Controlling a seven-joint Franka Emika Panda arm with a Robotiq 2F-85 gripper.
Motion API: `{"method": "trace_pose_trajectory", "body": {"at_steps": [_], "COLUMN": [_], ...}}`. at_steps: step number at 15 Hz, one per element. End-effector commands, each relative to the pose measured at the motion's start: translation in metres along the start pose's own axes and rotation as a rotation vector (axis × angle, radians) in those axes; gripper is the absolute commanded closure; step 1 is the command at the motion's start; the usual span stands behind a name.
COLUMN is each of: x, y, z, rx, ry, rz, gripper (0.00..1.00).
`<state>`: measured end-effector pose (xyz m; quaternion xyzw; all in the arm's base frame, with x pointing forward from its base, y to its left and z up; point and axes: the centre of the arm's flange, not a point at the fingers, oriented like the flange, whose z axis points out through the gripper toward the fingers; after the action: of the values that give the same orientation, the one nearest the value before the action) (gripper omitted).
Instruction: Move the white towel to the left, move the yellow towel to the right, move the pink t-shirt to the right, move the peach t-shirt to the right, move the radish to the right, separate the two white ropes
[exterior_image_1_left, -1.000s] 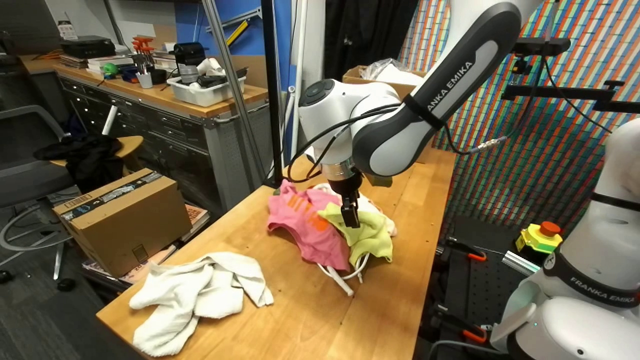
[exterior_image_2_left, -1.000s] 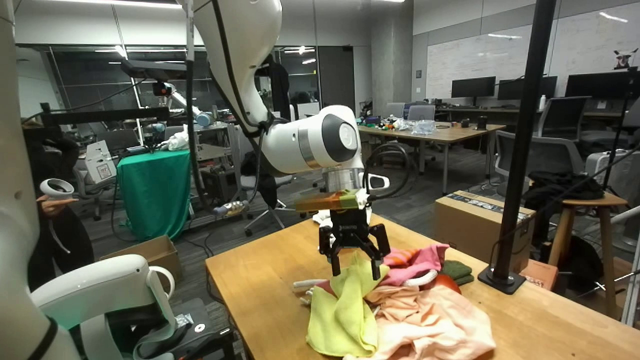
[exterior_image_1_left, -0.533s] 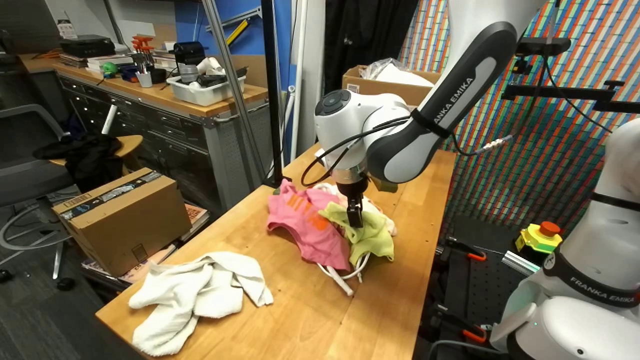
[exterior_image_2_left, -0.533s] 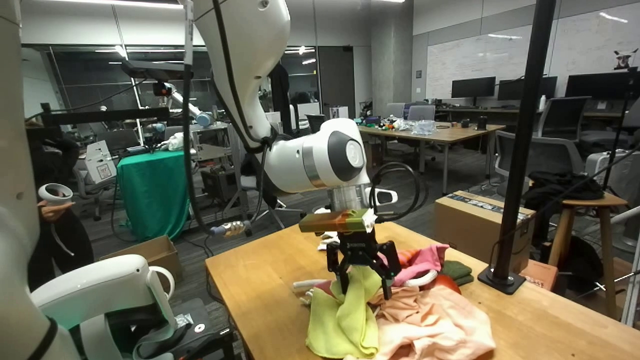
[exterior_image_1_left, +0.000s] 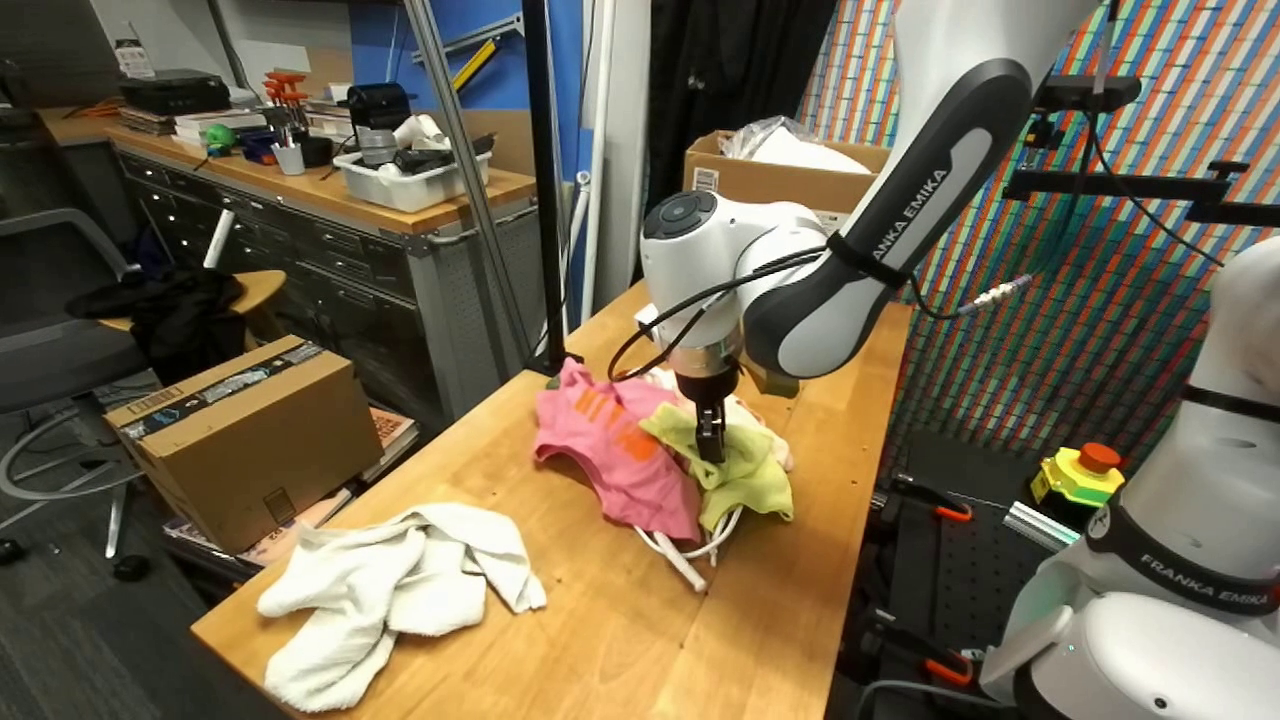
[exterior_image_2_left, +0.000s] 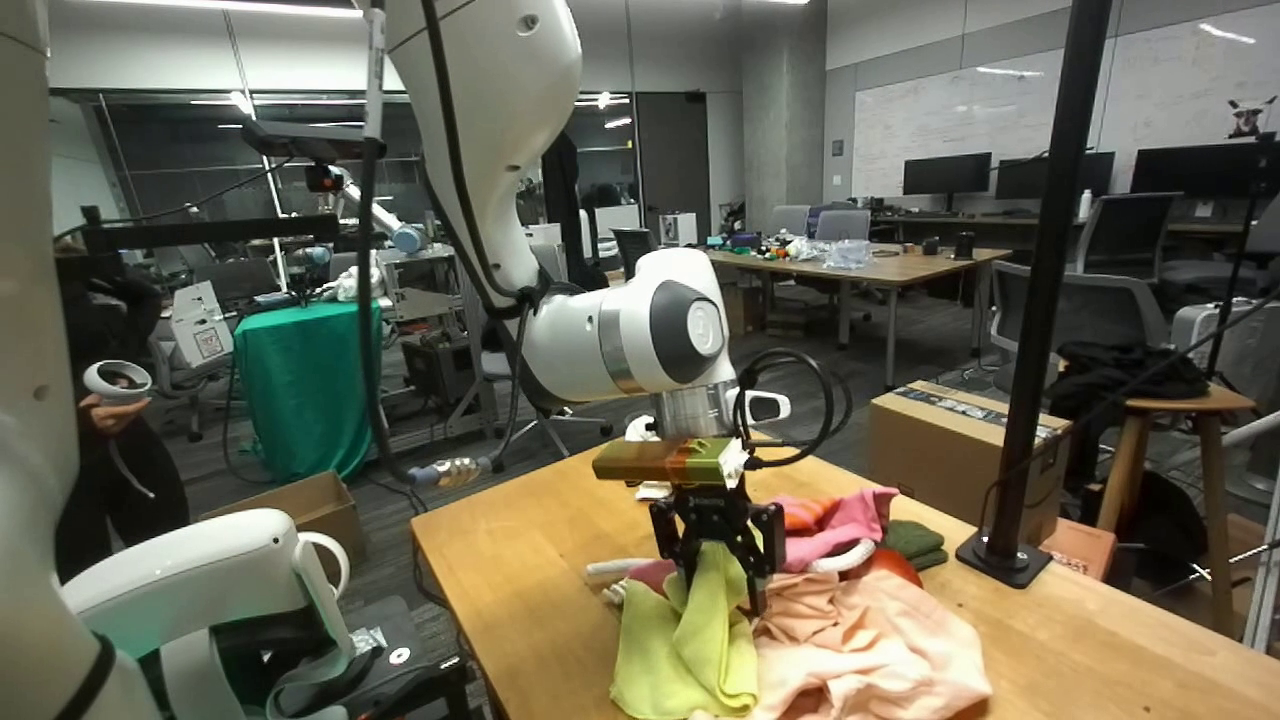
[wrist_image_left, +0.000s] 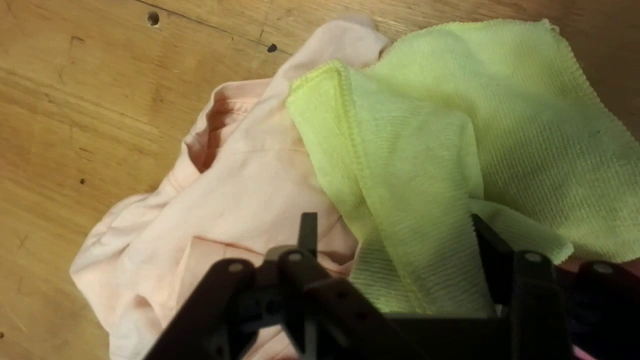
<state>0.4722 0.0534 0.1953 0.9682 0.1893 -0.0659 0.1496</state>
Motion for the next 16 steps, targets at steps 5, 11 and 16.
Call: {"method": "trace_pose_trajectory", "body": {"at_steps": [5,11,16], "x": [-0.005,-0.019,-0.025], "y": [0.000,0.016,0.051], "z": [-0.005,-0.046,-0.104], "rx": [0.008,-0.099,-0.232], "ry": [0.000,-0.029,0.082], "rz": [0.007,0.081,0.260], "gripper": [0.89,0.96,0.96]}}
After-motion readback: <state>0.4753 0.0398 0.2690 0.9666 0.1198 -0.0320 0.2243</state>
